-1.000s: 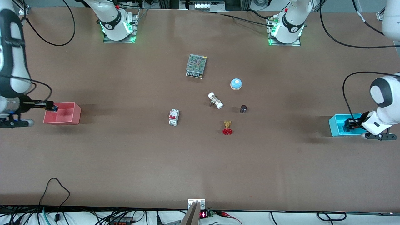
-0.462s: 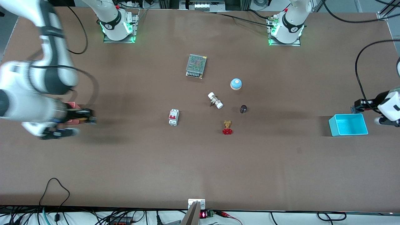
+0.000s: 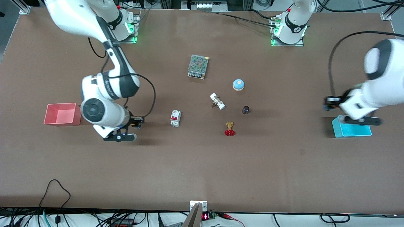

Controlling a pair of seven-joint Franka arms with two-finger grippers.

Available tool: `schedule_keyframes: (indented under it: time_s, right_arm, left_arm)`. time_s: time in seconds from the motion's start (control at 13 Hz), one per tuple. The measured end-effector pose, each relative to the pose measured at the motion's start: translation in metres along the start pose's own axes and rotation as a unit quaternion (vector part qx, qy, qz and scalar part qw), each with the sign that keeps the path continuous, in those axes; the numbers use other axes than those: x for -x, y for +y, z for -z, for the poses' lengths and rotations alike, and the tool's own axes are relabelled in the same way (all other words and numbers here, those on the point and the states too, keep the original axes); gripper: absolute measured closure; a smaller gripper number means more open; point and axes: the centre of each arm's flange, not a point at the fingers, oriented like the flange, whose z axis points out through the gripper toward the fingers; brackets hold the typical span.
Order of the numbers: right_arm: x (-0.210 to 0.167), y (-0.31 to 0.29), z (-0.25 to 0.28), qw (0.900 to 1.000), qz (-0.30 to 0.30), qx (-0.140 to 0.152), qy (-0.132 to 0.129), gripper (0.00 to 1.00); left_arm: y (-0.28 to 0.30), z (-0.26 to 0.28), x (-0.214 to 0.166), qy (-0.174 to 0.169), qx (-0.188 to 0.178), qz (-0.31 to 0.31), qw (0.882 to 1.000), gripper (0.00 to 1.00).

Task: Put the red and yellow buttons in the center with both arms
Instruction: 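Carry the yellow button with the right gripper while the left gripper carries the red button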

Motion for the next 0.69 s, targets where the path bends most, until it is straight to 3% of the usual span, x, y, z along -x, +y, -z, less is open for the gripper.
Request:
schedule_keyframes:
  time_s: [0.38,0.69]
  right_arm:
    - [-0.009,-0.010,-0.063,0.998,-0.057,0.011,-0.007,0.64]
    - [-0.010,-0.010,-0.062,0.998,-0.065,0.009,-0.007,0.63]
  left_arm:
    - [0.120,-0.067,-0.009,0.004,0.019,0.035,0.999,0.65]
    - [0.145,-0.130,-0.015,0.033,0.052,0.036,0.997,0.65]
